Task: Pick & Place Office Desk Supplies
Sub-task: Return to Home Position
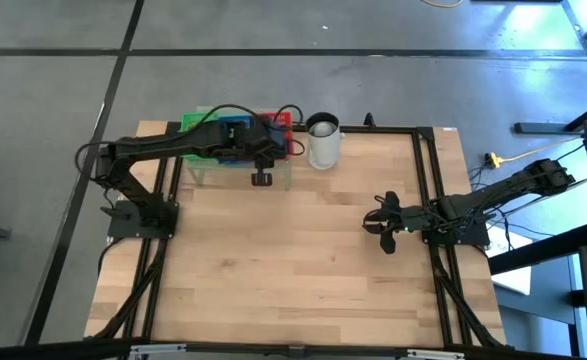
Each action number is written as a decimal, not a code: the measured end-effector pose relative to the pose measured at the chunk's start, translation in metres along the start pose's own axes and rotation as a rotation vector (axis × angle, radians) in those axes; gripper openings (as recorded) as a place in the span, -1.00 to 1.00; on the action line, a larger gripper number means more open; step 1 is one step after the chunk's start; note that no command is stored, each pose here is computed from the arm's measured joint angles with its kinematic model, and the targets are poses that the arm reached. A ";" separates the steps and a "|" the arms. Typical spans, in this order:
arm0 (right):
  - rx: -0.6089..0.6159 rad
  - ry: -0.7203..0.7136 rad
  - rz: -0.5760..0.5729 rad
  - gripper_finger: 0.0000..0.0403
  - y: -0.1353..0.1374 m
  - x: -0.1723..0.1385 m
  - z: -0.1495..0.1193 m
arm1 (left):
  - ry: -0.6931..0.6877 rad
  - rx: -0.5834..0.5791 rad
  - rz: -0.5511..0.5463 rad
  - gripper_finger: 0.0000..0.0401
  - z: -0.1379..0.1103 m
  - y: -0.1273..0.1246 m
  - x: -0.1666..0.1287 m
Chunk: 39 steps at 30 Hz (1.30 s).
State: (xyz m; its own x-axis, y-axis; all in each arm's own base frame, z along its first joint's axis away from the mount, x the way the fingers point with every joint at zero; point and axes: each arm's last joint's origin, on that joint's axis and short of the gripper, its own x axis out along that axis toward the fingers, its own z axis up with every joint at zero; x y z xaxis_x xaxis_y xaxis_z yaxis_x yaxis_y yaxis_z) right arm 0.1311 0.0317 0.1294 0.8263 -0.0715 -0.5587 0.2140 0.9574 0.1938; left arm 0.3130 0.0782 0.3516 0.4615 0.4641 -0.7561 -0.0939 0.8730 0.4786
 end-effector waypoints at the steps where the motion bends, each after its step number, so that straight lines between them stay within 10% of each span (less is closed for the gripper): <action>1: 0.000 -0.001 0.000 -0.44 0.000 0.000 0.000 | -0.019 0.002 0.008 -0.52 0.002 0.000 -0.007; 18: 0.001 -0.003 -0.002 -0.44 0.000 0.000 0.000 | -0.280 -0.297 -0.171 -0.53 0.001 -0.023 -0.093; 27: 0.002 -0.006 0.000 -0.44 0.000 0.000 0.000 | -0.351 -0.254 -0.320 -0.55 -0.027 -0.042 -0.124; 39: 0.002 -0.005 0.000 -0.44 0.000 0.000 0.000 | -0.713 -0.345 -0.354 -0.54 -0.095 -0.081 -0.092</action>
State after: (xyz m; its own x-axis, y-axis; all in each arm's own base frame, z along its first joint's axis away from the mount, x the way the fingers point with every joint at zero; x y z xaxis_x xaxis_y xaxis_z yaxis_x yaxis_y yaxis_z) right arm 0.1313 0.0317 0.1298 0.8290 -0.0729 -0.5545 0.2148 0.9570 0.1952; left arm 0.1941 -0.0212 0.3402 0.9463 0.0527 -0.3191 -0.0492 0.9986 0.0191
